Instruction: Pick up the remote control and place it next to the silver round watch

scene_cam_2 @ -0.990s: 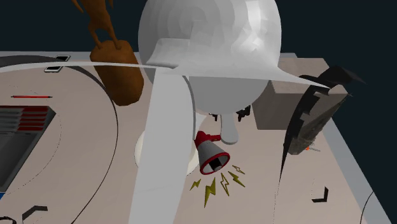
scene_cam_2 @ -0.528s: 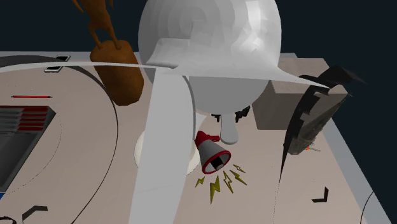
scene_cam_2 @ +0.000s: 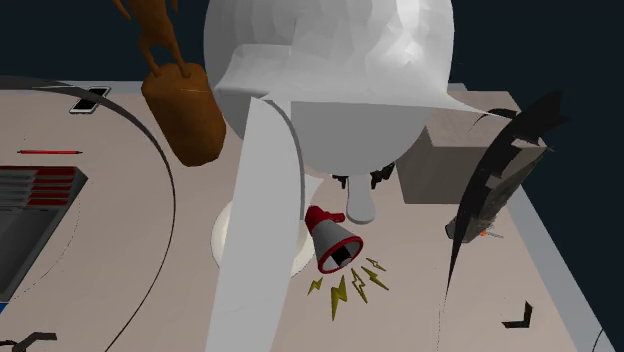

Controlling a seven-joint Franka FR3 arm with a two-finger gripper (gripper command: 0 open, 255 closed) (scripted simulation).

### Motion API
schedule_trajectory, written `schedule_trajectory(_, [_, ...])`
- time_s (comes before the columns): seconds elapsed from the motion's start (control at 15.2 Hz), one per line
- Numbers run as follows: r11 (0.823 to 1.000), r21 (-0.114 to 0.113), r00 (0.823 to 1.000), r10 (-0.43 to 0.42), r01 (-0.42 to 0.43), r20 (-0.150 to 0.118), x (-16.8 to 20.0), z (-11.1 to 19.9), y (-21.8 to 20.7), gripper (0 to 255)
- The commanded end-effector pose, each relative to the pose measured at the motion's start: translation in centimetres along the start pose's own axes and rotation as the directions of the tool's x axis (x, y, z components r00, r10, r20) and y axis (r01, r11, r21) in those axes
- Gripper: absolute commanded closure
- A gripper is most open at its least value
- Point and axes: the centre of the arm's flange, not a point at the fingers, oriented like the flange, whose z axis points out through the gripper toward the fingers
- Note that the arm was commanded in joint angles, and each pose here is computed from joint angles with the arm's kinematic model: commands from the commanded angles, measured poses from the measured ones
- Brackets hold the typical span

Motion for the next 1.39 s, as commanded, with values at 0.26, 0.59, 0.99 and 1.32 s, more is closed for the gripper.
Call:
schedule_trajectory(0.26, [1.000,0.000,1.000,0.000,0.000,0.000,-0.1,-3.2,0.0,255])
schedule_trajectory(0.59, [1.000,0.000,1.000,0.000,0.000,0.000,-0.1,-5.9,0.1,255])
schedule_trajectory(0.99, [1.000,0.000,1.000,0.000,0.000,0.000,-0.1,-8.8,0.1,255])
schedule_trajectory(1.32, [1.000,0.000,1.000,0.000,0.000,0.000,-4.3,-8.8,-5.0,255])
